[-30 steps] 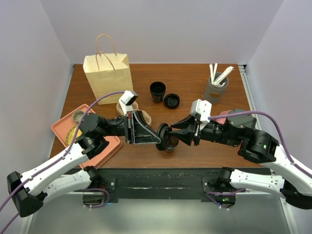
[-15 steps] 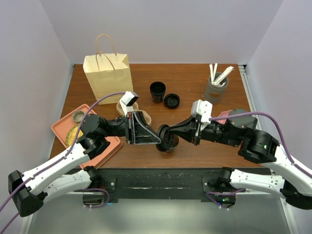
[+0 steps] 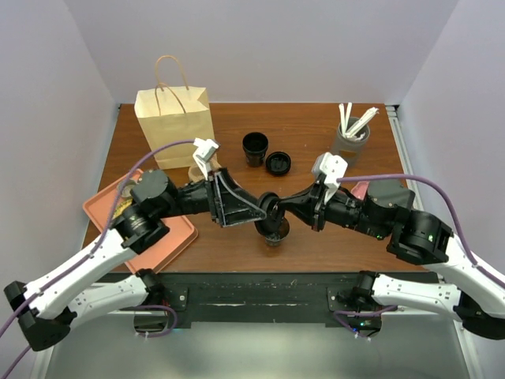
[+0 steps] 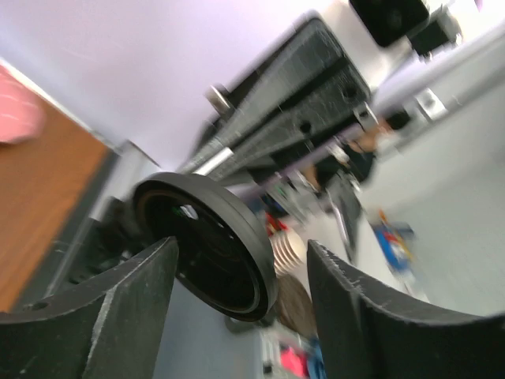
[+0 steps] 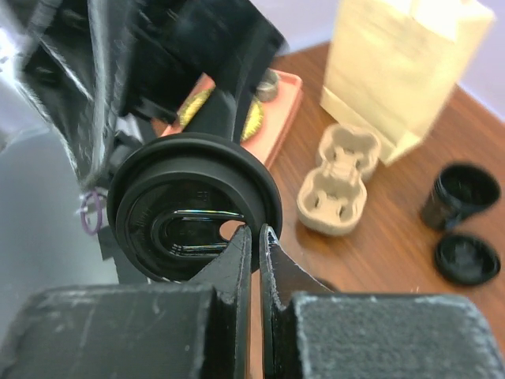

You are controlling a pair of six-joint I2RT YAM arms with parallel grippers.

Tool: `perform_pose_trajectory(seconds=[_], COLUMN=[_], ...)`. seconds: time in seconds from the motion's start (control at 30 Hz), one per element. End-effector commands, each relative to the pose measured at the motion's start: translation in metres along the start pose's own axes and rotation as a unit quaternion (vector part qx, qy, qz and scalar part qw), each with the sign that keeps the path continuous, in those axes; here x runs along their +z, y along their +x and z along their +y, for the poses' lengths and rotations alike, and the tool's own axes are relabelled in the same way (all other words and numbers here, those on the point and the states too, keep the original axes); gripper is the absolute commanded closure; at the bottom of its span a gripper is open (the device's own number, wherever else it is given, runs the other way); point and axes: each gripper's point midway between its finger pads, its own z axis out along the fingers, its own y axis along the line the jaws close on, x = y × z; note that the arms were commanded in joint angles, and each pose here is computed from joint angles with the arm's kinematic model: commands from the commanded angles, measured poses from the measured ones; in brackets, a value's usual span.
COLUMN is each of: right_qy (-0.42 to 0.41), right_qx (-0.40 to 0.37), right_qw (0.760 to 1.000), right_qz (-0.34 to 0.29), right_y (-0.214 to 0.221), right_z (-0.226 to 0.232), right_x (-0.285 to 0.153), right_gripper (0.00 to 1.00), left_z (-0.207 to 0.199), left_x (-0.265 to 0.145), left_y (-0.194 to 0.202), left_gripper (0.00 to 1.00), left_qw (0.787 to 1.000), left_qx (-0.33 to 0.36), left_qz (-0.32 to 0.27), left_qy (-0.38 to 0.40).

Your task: Pack the takeout coffee

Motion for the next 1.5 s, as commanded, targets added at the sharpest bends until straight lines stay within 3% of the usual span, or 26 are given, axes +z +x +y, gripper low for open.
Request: perform_pose_trajectory(seconds=[0.0, 0.03, 0.07, 0.17, 0.23, 0.4, 0.53, 0.8, 1.03, 1.27, 1.47], right_qy=[0.101, 0.109, 0.123, 0.18, 0.21, 0.28, 0.312, 0.341, 0.371, 0.384, 0.382], right_qx=[0.092, 0.106, 0.116, 0.149, 0.166, 0.195, 0.212, 0.217, 0.227, 0.222, 0.221], right_qw=[0.99, 0.988, 0.984, 0.963, 0.943, 0.901, 0.877, 0.845, 0.827, 0.814, 0.806], right_qz=[0.022, 0.035, 0.054, 0.136, 0.198, 0.269, 0.298, 0.351, 0.357, 0.376, 0.394], right_y=[0.003, 0.008, 0.015, 0.047, 0.071, 0.12, 0.15, 0.193, 0.212, 0.223, 0.231], right_z=[-0.025, -0.027, -0.029, -0.04, -0.042, -0.053, -0.061, -0.07, -0.089, -0.1, -0.104], right_x=[-0.019, -0.02, -0.02, -0.017, -0.012, -0.002, 0.013, 0.039, 0.046, 0.05, 0.044], right_gripper=[1.0, 1.0, 1.0, 1.0, 1.0, 1.0, 1.0, 1.0, 1.0, 1.0, 1.0], left_z=[0.039, 0.048, 0.053, 0.068, 0.081, 0.116, 0.158, 0.217, 0.229, 0.244, 0.245], left_x=[-0.035, -0.046, -0.054, -0.074, -0.082, -0.097, -0.118, -0.115, -0.097, -0.092, -0.079], left_y=[-0.028, -0.048, -0.053, -0.062, -0.063, -0.055, -0.029, 0.03, 0.055, 0.058, 0.048], left_gripper=[0.16, 0.11, 0.11, 0.12, 0.12, 0.12, 0.0, 0.03, 0.16, 0.16, 0.15], left_qw=[0.977, 0.96, 0.951, 0.924, 0.908, 0.875, 0.854, 0.871, 0.916, 0.91, 0.917], left_qx=[0.06, 0.07, 0.078, 0.131, 0.159, 0.178, 0.156, 0.074, -0.001, 0.004, 0.015], left_qz=[-0.08, -0.13, -0.145, -0.152, -0.129, -0.094, -0.096, -0.049, -0.022, 0.024, 0.015], left_qy=[-0.19, -0.238, -0.262, -0.326, -0.366, -0.44, -0.487, -0.483, -0.402, -0.414, -0.398])
